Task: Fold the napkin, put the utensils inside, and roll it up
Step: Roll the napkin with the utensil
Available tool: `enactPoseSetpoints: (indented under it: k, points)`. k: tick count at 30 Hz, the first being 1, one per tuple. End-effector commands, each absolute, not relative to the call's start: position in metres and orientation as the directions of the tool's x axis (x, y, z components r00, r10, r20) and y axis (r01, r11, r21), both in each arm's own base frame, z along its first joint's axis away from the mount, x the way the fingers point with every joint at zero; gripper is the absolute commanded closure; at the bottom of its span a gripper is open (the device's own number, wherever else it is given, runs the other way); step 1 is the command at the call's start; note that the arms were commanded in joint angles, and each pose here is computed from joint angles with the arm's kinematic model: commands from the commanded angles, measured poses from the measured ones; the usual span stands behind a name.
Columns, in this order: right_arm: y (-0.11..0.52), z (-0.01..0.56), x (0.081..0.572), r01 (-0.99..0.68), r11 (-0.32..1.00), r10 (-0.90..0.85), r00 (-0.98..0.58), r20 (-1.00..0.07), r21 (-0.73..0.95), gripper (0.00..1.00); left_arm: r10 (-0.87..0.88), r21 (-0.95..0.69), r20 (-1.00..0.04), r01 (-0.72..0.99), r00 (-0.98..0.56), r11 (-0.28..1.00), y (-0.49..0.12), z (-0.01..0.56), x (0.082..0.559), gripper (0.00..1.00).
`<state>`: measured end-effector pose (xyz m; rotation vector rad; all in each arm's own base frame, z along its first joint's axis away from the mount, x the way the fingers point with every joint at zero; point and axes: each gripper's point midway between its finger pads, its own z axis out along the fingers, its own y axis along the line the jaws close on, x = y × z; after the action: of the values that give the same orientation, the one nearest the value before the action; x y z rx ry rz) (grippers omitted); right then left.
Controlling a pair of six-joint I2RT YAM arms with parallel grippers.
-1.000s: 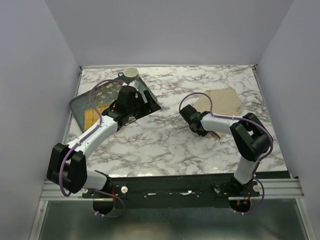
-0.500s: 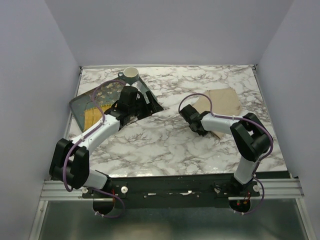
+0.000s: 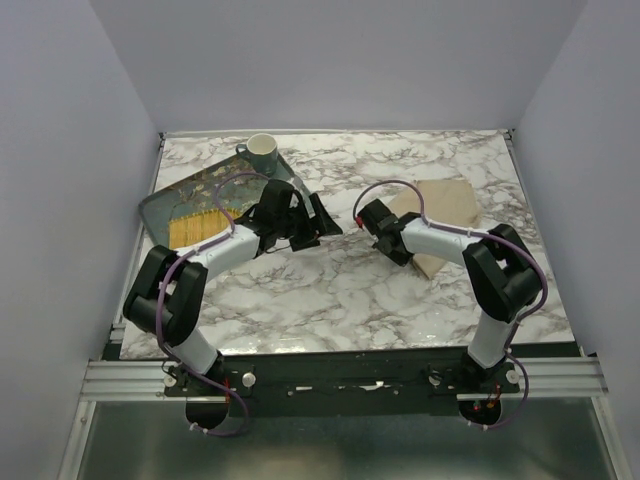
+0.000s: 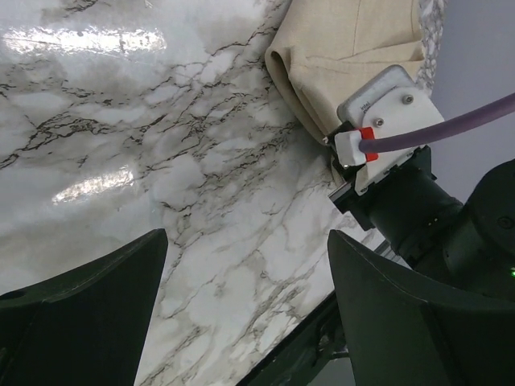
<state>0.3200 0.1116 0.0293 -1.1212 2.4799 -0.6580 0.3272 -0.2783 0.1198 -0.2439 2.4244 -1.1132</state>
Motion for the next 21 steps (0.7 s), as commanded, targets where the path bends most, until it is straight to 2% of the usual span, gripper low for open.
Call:
enactPoseSetpoints:
  k: [1,11,21]
  points:
    - [0.135,0.024,0.307,-0.655,0.661,-0.735,-0.663,-0.141,-0.367,0.96,-0.348,-0.790,-0.286,0.014,-0.893,0.614,-0.290,0.116,0.327,0.10]
    - [0.176,0.026,0.295,-0.579,0.806,-0.591,-0.775,-0.222,-0.123,0.97,-0.393,-0.769,-0.263,-0.055,-0.881,0.636,-0.284,0.105,0.328,0.10]
    - [0.217,0.024,0.280,-0.521,0.843,-0.470,-0.835,-0.287,0.136,0.99,-0.404,-0.755,-0.244,-0.088,-0.882,0.650,-0.292,0.086,0.325,0.11]
